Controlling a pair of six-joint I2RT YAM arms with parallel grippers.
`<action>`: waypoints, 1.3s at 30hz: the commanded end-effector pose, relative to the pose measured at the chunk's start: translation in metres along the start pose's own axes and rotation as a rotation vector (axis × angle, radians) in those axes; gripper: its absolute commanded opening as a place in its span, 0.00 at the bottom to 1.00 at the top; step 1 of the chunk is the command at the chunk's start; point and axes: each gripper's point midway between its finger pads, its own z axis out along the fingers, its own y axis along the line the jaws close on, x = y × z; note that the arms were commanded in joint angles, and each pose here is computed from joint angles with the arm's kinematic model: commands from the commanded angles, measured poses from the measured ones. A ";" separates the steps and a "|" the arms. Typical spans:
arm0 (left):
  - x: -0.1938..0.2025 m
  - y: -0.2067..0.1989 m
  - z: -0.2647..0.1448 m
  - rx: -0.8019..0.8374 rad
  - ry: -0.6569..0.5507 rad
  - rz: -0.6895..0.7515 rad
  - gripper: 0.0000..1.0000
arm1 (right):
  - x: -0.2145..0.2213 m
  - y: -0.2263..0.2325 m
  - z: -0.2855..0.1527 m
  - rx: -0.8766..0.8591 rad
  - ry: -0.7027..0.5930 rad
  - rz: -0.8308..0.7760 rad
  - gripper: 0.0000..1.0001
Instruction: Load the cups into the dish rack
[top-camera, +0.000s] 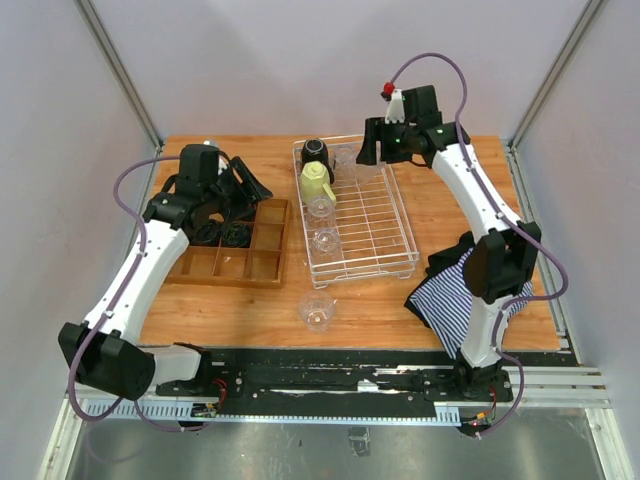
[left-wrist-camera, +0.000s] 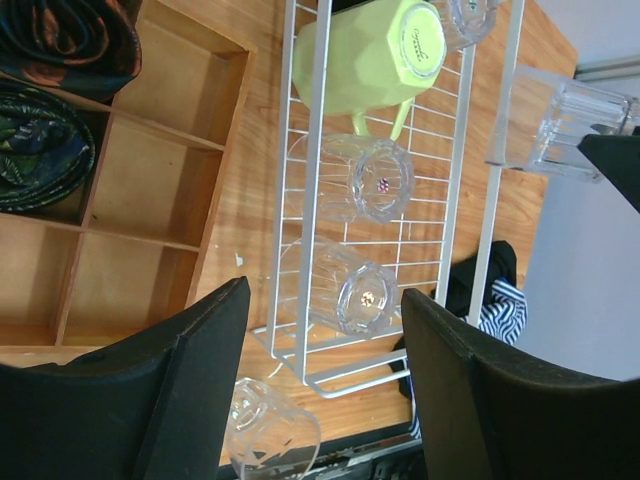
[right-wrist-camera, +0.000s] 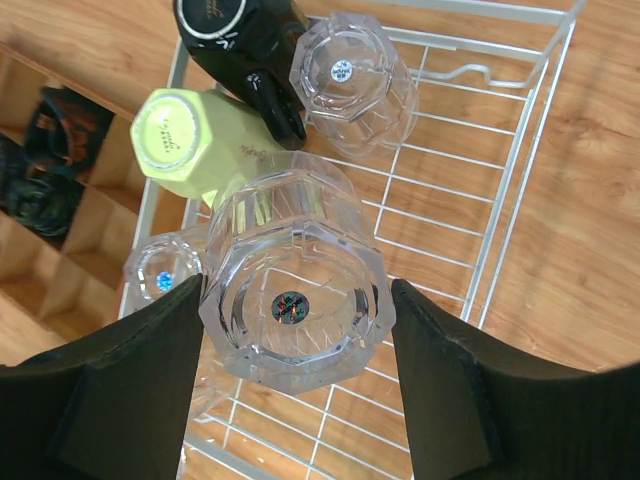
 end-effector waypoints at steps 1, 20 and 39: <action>-0.015 -0.008 -0.003 0.023 -0.025 0.023 0.66 | 0.008 -0.004 0.007 0.087 0.066 -0.123 0.22; -0.024 0.009 0.003 -0.026 -0.020 0.017 0.65 | 0.034 -0.010 0.067 0.194 0.198 -0.269 0.16; -0.026 0.018 -0.009 -0.052 -0.037 0.023 0.65 | 0.057 0.004 0.090 0.273 0.260 -0.419 0.11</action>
